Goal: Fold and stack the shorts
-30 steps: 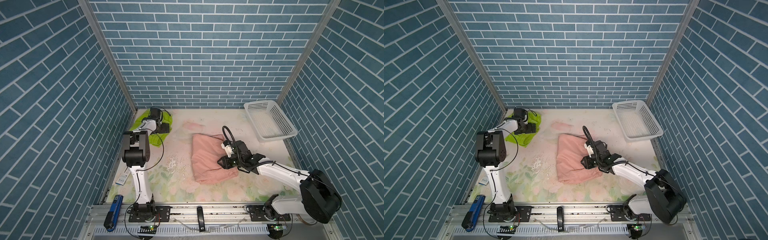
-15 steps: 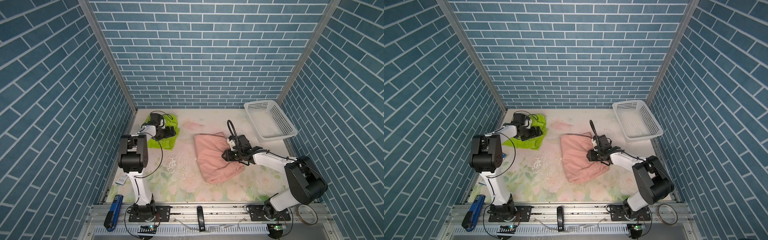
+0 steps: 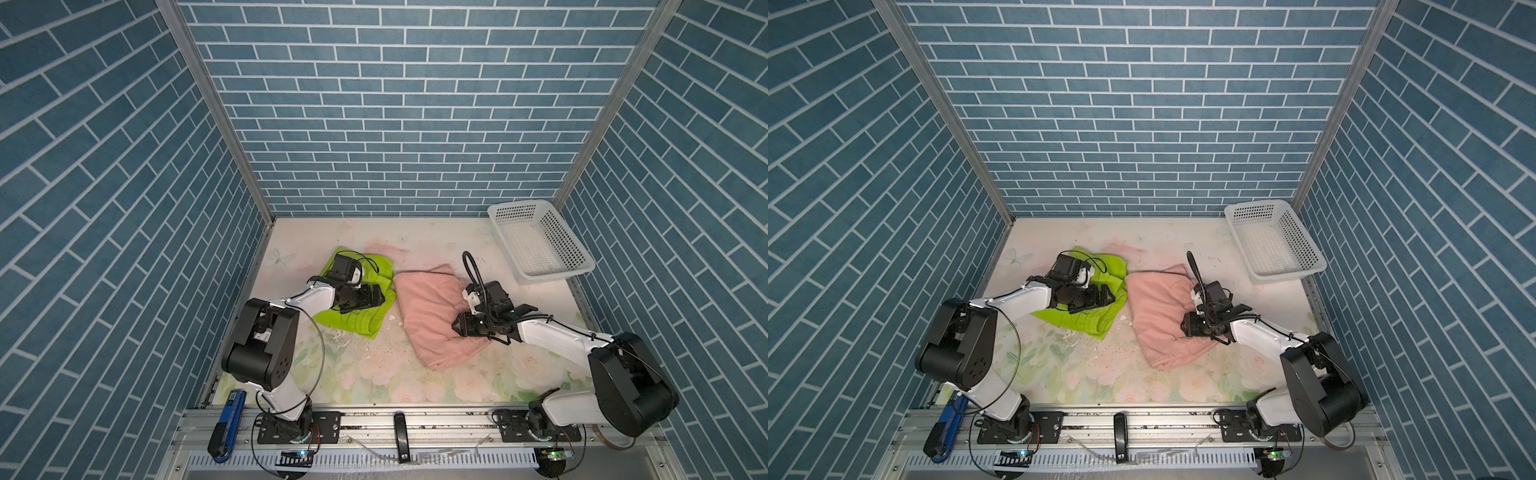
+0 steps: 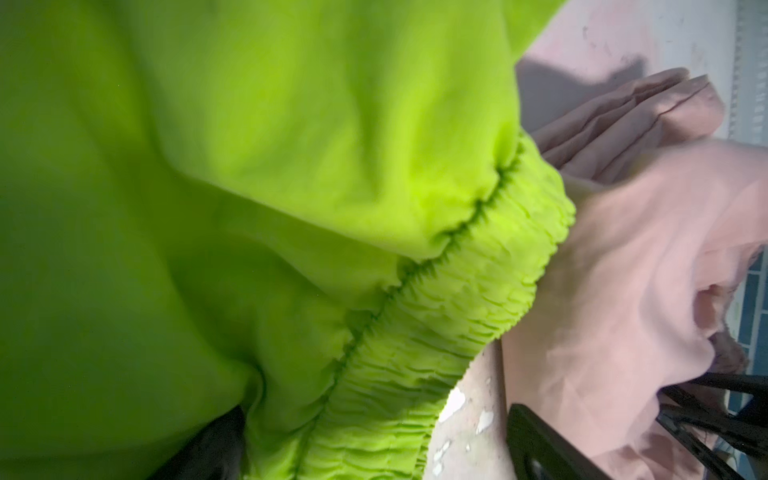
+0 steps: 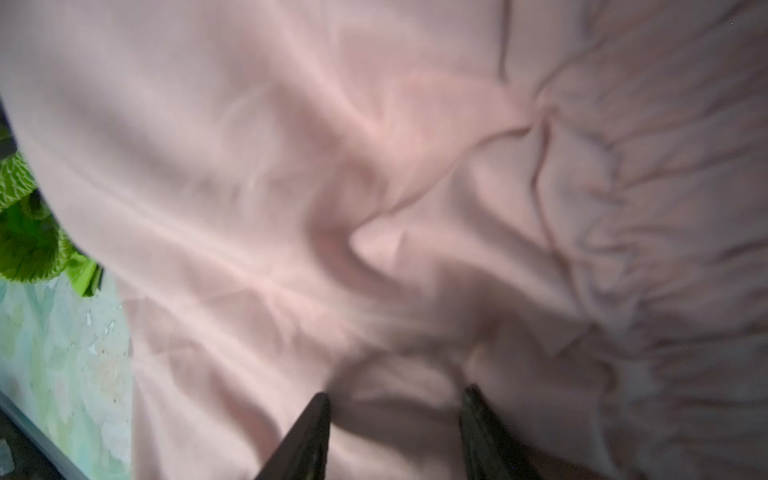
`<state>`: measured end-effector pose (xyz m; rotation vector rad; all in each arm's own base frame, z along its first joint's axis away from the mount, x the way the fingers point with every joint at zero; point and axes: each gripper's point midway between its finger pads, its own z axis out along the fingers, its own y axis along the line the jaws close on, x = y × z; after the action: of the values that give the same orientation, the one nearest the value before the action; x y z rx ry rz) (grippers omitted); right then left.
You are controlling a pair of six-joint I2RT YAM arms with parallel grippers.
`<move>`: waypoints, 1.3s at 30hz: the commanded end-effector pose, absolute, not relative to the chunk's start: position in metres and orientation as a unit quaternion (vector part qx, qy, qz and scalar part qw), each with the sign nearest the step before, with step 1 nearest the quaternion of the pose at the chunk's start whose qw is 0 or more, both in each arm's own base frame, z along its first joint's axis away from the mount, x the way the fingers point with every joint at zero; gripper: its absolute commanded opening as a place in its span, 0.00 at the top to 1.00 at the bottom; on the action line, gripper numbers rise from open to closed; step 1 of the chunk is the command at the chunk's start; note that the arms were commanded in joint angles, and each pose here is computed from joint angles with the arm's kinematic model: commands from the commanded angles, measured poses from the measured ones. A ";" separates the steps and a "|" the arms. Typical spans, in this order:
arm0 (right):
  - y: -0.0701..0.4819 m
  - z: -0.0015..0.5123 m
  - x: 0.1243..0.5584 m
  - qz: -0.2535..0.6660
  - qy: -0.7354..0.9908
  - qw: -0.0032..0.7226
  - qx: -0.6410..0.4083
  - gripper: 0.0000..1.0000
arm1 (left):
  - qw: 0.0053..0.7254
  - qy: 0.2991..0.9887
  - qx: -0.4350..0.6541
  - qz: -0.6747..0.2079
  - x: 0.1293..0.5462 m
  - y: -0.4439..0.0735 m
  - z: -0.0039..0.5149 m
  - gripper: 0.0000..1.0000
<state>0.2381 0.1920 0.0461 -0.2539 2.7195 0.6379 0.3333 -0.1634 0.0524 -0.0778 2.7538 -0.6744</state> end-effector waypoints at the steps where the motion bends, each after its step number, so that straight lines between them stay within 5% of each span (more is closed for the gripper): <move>1: 0.175 0.062 0.232 0.197 0.961 0.181 -0.072 0.47 | 0.134 0.969 -0.040 -0.202 0.318 -0.149 0.066 0.00; 7: 0.138 0.079 0.253 0.137 0.965 0.223 -0.033 0.42 | 0.189 0.960 -0.032 -0.205 0.330 -0.149 0.117 0.00; 15: 0.116 0.074 0.274 0.096 0.972 0.213 -0.016 0.40 | 0.227 0.935 -0.034 -0.271 0.298 -0.175 0.118 0.00; 27: 0.112 0.031 0.188 0.125 0.985 0.104 0.061 0.42 | 0.204 0.925 0.041 -0.318 0.280 -0.250 0.091 0.00; 33: 0.115 0.086 0.190 0.106 0.982 0.156 0.010 0.43 | 0.189 0.929 0.082 -0.309 0.275 -0.275 0.074 0.00; 39: 0.107 0.110 0.241 0.079 0.972 0.218 -0.033 0.33 | 0.195 0.926 0.095 -0.309 0.272 -0.289 0.058 0.00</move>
<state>0.2288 0.1193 0.1174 -0.0199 2.6735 0.3254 0.2641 -0.2790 0.0549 0.2446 2.6540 -0.8579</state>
